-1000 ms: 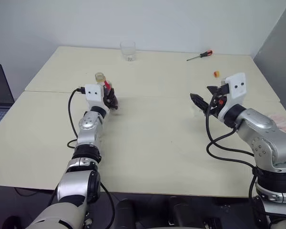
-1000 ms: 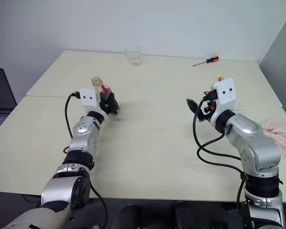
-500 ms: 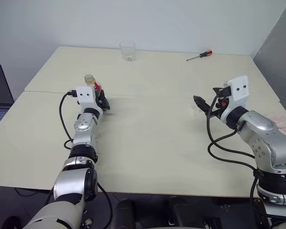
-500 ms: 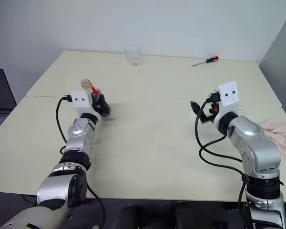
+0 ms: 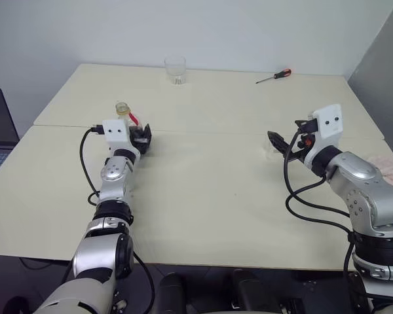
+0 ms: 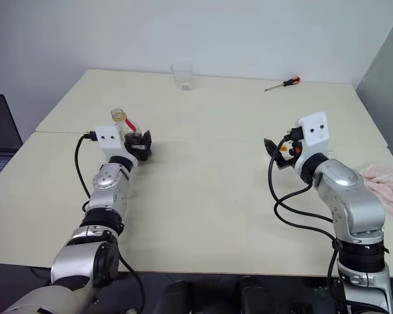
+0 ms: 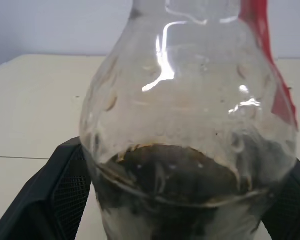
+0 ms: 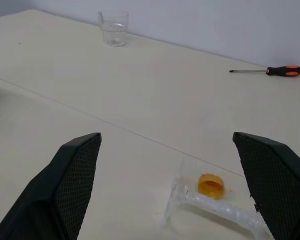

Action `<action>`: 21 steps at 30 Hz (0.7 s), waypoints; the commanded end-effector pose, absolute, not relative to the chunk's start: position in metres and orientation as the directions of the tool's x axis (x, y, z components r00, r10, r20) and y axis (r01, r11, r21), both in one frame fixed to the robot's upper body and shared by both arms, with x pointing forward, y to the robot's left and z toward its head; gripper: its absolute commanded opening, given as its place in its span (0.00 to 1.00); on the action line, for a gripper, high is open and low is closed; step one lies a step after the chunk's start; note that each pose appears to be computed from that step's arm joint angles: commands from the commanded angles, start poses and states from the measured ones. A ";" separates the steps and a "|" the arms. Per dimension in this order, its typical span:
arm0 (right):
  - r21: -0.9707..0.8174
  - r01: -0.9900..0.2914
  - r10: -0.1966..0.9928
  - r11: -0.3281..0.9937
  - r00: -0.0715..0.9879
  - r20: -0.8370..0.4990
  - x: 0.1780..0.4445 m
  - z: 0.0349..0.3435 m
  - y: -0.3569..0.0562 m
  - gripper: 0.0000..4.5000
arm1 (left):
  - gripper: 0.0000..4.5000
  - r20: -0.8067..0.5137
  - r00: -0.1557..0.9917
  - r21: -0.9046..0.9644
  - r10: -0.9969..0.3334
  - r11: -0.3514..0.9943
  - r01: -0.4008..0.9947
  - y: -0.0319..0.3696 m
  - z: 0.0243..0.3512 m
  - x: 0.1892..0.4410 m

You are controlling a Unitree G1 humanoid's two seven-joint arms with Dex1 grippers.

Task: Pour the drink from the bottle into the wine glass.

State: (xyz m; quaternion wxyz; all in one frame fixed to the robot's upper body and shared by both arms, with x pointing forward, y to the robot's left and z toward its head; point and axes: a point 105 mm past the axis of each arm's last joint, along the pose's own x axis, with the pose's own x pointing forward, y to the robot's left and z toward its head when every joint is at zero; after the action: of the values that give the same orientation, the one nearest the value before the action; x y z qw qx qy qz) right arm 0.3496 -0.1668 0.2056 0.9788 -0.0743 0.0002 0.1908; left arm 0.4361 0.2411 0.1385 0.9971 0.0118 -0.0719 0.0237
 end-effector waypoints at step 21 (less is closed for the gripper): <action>-0.140 -0.409 0.414 0.902 0.910 0.008 0.367 0.211 -0.163 1.00 | 0.99 0.263 0.965 0.113 0.008 0.993 -0.039 0.265 0.205 0.391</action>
State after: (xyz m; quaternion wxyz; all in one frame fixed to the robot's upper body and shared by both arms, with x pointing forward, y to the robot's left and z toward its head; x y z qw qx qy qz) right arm 0.3666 -0.1669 0.1949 0.9772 -0.0573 0.0123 0.2042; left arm 0.3930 0.2676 0.1897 0.9926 0.0540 -0.1080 0.0142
